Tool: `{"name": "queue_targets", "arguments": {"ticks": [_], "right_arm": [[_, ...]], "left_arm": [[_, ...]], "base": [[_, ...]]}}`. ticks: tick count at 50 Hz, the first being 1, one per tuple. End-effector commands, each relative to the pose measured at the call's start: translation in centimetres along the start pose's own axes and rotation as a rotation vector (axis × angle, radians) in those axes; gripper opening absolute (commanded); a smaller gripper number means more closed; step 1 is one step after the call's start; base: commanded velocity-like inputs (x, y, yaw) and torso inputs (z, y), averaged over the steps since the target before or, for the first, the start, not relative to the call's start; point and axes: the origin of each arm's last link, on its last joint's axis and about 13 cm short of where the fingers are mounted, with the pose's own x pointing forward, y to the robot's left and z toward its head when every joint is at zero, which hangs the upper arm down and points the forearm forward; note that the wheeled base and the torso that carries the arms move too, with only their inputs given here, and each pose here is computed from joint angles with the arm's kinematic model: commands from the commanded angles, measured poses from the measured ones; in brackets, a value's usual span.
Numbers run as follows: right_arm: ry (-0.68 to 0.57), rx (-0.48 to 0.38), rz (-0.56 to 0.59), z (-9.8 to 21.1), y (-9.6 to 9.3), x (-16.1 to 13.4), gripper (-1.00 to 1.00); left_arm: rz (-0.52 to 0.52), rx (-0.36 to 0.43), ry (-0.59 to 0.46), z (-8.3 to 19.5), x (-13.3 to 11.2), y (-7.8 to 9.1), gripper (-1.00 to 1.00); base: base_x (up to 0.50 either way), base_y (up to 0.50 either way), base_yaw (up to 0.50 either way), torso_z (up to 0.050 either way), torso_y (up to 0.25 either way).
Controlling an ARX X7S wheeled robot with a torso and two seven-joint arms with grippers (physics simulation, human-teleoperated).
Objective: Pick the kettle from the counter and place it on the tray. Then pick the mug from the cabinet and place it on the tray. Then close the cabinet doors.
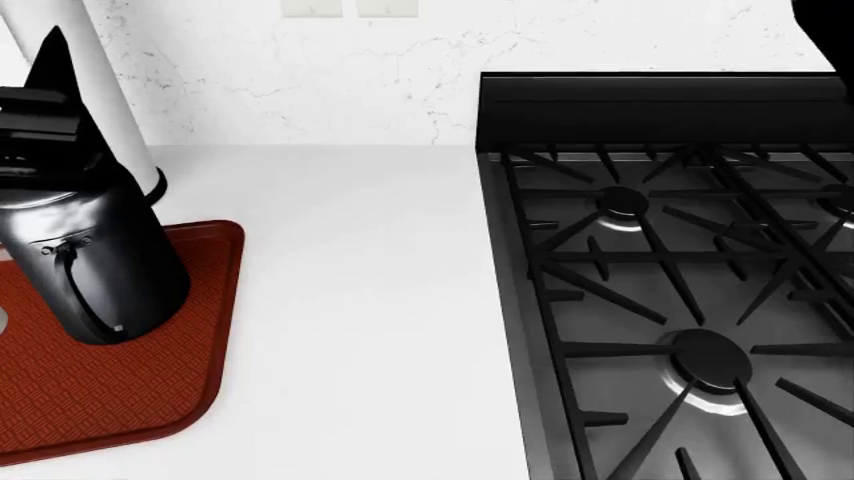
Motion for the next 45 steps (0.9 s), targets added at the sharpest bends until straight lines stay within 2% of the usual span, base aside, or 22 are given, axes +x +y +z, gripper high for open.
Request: {"name": "queue_targets", "arguments": {"ticks": [1, 15, 45], "right_arm": [[0.106, 0.251, 0.396, -2.4, 5.5, 0.0, 1.00], [0.139, 0.272, 0.423, -3.9, 6.2, 0.4, 1.00], [0.213, 0.246, 0.596, -8.7, 7.7, 1.3, 1.00]], "left_arm": [[-0.003, 0.005, 0.000, 0.1, 0.1, 0.0, 1.00], [-0.002, 0.003, -0.002, 0.1, 0.0, 0.0, 1.00], [-0.004, 0.008, -0.003, 0.2, 0.1, 0.0, 1.00]], "base": [[0.00, 0.01, 0.01, 0.000, -0.011], [0.00, 0.00, 0.01, 0.000, -0.006], [0.00, 0.00, 0.01, 0.000, -0.009]]}}
